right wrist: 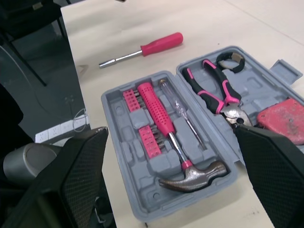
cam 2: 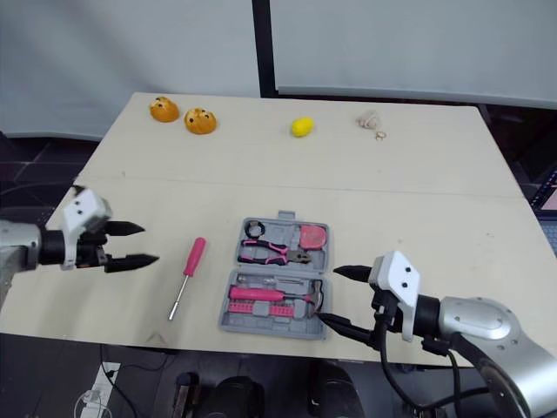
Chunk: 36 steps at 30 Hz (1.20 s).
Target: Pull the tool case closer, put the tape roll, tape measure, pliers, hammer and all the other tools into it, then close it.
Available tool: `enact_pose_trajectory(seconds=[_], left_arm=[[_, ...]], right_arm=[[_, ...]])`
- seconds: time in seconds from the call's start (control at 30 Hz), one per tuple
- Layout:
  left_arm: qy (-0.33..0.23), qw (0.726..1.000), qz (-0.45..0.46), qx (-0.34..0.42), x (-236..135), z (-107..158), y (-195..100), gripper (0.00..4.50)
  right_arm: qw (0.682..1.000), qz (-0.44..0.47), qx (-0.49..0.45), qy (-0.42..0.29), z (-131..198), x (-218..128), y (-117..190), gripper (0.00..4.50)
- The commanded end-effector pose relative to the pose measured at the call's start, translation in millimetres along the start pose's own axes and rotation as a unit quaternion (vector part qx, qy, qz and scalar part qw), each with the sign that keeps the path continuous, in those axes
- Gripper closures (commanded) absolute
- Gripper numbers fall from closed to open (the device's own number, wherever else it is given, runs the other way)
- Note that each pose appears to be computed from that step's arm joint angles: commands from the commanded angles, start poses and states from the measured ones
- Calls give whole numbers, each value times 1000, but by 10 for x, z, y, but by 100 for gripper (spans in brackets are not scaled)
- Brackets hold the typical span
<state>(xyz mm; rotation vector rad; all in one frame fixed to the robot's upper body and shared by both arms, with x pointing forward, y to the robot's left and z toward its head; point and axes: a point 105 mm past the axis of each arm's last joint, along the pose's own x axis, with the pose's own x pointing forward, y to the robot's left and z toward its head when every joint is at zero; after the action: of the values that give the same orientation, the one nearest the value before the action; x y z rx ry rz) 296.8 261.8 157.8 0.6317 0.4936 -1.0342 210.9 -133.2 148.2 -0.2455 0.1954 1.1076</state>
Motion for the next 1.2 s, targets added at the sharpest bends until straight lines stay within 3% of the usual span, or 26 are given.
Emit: enact_pose_trajectory(seconds=[0.03, 0.13, 0.37, 0.63, 1.03, 1.13, 1.2], left_arm=[[69, 975, -120, 171, -12, -50, -42, 8], [85, 953, -165, 240, 43, -44, 19, 8], [140, 860, -238, 428, 362, 3, 114, 8], [167, 794, -285, 511, 585, -14, 88, 8], [181, 761, -255, 569, 901, -76, 109, 8], [191, 752, -255, 577, 912, -118, 125, 93], [199, 745, -255, 583, 906, -146, 139, 190]], right_arm=[[1000, 22, -15, -10, 61, 6, 69, 0], [999, 32, -16, -10, 65, 12, 123, 0], [999, 37, -15, -6, 54, 0, 276, 0], [1000, 23, -17, -4, 65, -21, 343, 0], [1000, 0, -8, -4, 56, -45, 381, 0], [1000, -3, -8, -5, 62, -48, 379, 0], [1000, -4, -8, -5, 65, -51, 378, 0]])
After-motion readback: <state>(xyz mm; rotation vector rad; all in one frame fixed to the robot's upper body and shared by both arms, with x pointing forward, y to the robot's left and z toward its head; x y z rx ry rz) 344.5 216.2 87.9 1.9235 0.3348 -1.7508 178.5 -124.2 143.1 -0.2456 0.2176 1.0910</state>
